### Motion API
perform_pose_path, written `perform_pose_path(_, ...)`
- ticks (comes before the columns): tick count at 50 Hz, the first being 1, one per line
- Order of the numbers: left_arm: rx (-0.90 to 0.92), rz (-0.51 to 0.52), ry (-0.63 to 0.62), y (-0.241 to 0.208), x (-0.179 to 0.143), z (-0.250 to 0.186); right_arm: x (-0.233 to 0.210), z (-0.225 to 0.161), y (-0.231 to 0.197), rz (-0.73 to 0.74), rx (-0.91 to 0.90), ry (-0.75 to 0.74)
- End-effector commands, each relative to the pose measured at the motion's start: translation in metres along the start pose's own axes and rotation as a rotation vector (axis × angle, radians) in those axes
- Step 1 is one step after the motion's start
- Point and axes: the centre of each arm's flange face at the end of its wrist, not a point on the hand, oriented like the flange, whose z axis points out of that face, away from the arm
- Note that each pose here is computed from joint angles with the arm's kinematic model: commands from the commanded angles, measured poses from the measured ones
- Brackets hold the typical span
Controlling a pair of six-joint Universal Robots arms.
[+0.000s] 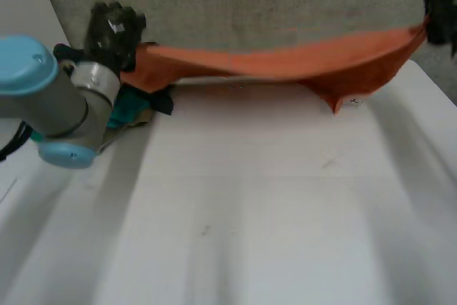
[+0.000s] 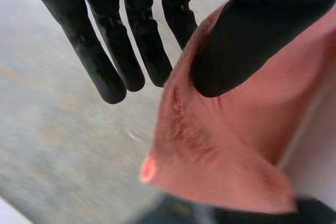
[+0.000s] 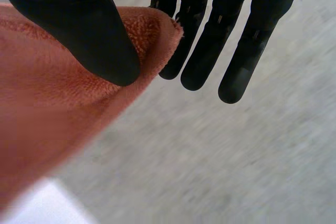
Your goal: Fold the laundry.
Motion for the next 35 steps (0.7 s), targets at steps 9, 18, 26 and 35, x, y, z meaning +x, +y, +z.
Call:
perform_pose_path(9, -0.509, 0.022, 0.398, 0.036, 0.044, -0.133, -0.019, -0.105, 0.039, -0.13, -0.571, -0.349)
perform_pose_path(18, -0.786, 0.216, 0.71, -0.004, 0.023, -0.218, 0.009, -0.19, 0.005, -0.42, -0.89, -0.682)
perform_pose_path(26, -0.689, 0.257, 0.625, 0.005, 0.024, -0.174, -0.003, -0.177, 0.026, -0.393, -0.84, -0.622)
perform_pose_path(35, -0.552, 0.307, 0.428, 0.035, 0.033, -0.085, -0.026, -0.118, 0.048, -0.373, -0.727, -0.44)
